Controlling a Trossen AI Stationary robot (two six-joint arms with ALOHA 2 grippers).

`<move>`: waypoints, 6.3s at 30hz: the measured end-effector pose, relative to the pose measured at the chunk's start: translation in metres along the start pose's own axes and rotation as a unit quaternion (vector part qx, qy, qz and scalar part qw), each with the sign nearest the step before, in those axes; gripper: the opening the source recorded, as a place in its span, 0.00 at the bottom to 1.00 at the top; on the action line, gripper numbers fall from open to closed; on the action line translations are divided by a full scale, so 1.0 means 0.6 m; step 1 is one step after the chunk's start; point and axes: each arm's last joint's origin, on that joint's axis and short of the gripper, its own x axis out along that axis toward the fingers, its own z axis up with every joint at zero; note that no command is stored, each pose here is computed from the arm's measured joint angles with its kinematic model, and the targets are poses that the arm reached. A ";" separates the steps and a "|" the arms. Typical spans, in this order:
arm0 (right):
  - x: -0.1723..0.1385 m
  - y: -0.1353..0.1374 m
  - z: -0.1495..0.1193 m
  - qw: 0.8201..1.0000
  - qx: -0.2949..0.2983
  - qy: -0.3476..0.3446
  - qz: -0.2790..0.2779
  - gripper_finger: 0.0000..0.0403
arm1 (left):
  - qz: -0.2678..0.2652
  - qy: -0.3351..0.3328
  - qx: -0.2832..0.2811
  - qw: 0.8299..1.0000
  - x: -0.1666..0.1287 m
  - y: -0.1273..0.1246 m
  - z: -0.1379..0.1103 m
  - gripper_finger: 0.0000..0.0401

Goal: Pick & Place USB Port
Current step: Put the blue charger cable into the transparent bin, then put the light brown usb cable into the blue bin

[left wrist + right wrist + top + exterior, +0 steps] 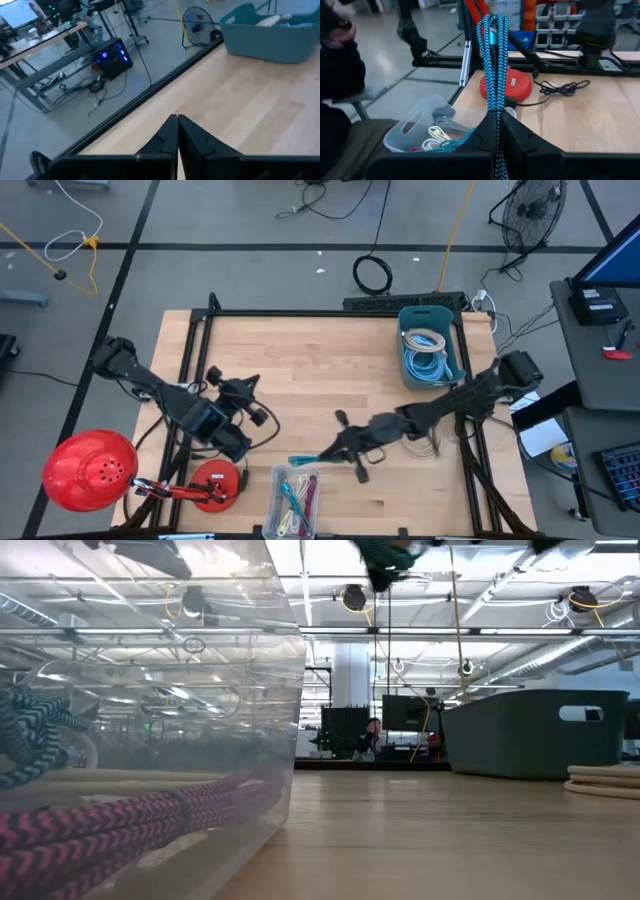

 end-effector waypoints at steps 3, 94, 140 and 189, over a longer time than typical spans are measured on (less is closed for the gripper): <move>0.042 -0.008 0.017 0.998 -0.039 0.026 0.040 0.00 | 0.002 -0.002 -0.011 1.000 -0.005 0.005 -0.004 0.04; 0.244 -0.024 -0.031 0.896 -0.283 0.130 0.316 0.08 | 0.012 0.047 0.001 0.999 0.016 0.005 -0.027 0.03; -0.095 0.056 0.082 0.898 -0.056 0.388 -0.202 0.41 | 0.017 0.063 0.008 0.998 0.022 0.007 -0.046 0.04; -0.256 0.041 -0.215 0.862 0.297 0.378 -0.158 0.56 | 0.005 0.044 0.000 0.999 0.023 -0.003 -0.042 0.02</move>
